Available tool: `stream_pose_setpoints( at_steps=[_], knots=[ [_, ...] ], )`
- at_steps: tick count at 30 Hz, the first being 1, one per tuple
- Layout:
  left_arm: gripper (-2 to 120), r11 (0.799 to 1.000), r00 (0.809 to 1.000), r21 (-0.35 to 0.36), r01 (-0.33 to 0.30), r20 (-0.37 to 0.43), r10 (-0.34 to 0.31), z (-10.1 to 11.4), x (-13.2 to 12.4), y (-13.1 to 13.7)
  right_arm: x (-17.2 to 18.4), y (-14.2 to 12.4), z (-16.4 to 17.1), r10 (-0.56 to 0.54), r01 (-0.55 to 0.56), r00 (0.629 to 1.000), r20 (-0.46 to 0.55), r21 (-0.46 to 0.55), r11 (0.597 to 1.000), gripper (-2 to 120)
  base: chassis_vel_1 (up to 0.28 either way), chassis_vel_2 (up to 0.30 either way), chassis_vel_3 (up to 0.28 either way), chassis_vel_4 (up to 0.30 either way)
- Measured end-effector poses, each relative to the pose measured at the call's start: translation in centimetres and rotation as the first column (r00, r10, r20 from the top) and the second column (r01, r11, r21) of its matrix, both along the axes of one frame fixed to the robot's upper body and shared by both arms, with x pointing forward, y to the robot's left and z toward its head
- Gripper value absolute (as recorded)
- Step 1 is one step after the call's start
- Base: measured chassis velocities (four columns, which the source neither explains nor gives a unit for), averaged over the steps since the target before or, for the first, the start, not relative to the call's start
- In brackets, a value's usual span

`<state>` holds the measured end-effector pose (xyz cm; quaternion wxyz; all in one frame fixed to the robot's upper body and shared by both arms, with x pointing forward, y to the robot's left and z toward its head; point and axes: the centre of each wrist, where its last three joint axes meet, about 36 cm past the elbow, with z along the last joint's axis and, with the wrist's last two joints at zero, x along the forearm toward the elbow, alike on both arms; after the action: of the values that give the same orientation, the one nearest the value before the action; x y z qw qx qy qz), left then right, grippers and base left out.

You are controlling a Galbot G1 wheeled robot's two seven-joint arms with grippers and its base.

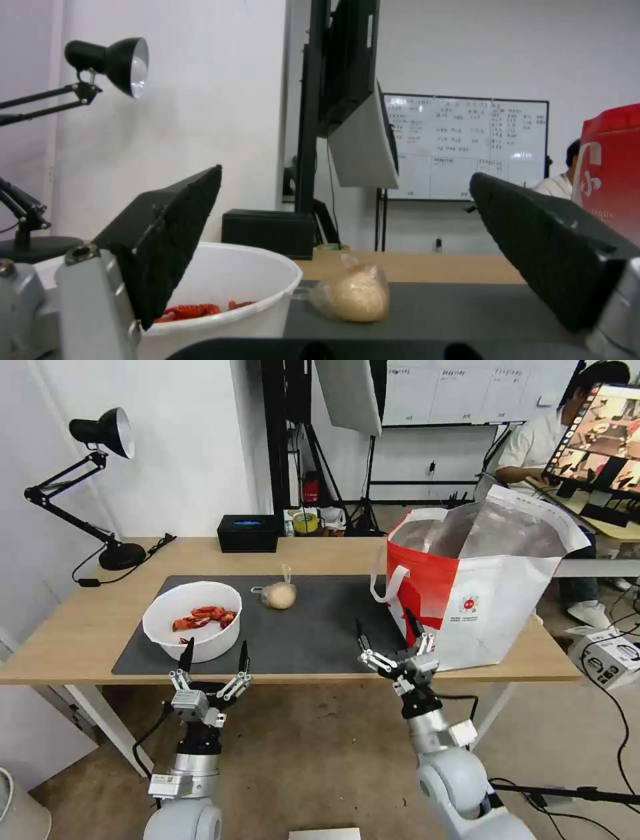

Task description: Pick up the trash from the table and place it into the takeout bag.

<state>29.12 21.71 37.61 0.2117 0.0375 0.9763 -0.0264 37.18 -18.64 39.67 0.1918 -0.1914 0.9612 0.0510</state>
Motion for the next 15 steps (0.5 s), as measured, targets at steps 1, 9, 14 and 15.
stream_pose_setpoints(
  at_steps=[1,9,14,15],
  knots=[
    [100,1.000,1.000,0.000,0.001,0.000,-0.001,0.0,0.0,0.0,0.3,0.0,0.1,0.006,-0.006,1.000,-0.009,-0.002,1.000,100,0.000,0.000,0.000,0.000],
    [100,1.000,1.000,-0.003,-0.004,-0.002,0.004,-0.1,-0.1,-0.1,3.8,0.8,2.2,0.065,-0.064,0.997,-0.038,0.016,0.998,100,0.000,0.000,0.000,0.000],
    [100,1.000,1.000,-0.007,-0.010,-0.003,0.010,-0.1,-0.2,-0.1,6.3,1.6,3.8,0.090,-0.090,0.994,-0.058,0.012,0.996,100,0.000,0.000,0.000,0.000],
    [100,1.000,1.000,-0.008,-0.011,-0.003,0.011,-0.1,-0.2,-0.2,7.0,1.9,4.1,0.092,-0.091,0.993,-0.069,0.014,0.996,100,0.000,0.000,0.000,0.000]
  ],
)
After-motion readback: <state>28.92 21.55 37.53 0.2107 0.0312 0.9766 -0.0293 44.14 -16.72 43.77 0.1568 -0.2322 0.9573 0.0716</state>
